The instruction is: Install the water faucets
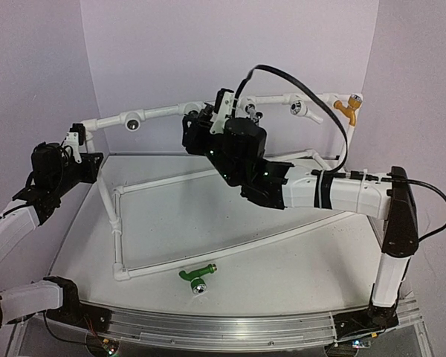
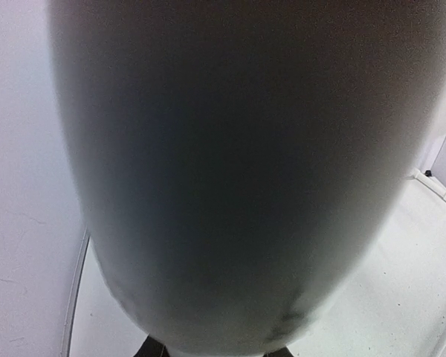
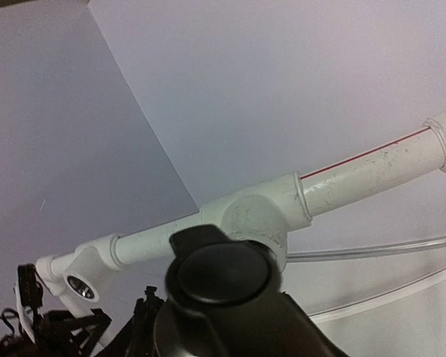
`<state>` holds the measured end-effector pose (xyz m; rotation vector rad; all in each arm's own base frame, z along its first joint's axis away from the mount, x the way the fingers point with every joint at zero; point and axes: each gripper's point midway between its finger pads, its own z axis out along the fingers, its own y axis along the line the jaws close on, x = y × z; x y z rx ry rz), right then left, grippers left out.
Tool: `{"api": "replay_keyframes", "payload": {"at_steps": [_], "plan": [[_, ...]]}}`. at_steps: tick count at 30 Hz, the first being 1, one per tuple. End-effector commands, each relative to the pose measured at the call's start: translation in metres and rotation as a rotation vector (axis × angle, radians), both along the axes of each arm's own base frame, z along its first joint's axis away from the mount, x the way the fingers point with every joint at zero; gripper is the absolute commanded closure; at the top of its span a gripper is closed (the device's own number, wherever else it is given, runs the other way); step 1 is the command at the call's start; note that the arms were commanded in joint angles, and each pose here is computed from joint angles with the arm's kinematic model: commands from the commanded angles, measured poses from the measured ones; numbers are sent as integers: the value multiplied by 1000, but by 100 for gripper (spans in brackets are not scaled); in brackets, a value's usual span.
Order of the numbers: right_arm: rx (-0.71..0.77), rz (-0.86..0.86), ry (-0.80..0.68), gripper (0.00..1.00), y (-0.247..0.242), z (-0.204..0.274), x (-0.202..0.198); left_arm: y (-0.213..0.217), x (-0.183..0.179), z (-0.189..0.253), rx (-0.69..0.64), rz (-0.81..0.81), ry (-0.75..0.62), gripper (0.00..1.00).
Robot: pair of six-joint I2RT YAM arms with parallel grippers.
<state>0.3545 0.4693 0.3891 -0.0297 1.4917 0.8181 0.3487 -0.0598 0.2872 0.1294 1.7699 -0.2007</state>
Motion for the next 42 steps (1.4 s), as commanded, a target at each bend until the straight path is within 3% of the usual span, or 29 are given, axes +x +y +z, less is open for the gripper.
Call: {"api": "replay_keyframes", "payload": {"at_steps": [1, 6, 12, 15, 20, 26, 30, 38, 42], "plan": [[0, 175, -58, 34, -10, 24, -31, -2, -3, -6, -65, 9, 64, 100], [-126, 386, -80, 16, -18, 5, -79, -3, -3, -6, -67, 2, 66, 100], [-386, 661, -132, 11, -25, -33, -137, -3, -2, -5, -68, 2, 64, 100], [-595, 772, -215, 11, -33, -57, -164, -3, -3, -4, -68, 2, 62, 100], [-853, 774, -478, 8, -50, -57, -183, -2, -3, -3, -69, 3, 59, 100], [-1112, 603, -834, 5, -48, -19, -166, -2, -4, -4, -67, 4, 60, 100], [-1350, 434, -979, 3, -36, -6, -133, -1, -4, -5, -66, 5, 62, 100], [-1853, 19, -1028, 2, -21, 11, -52, -2, -3, -6, -66, 4, 67, 100], [-1939, -172, -1072, 2, -11, 25, -31, -3, -3, -5, -68, -1, 64, 100]]}}
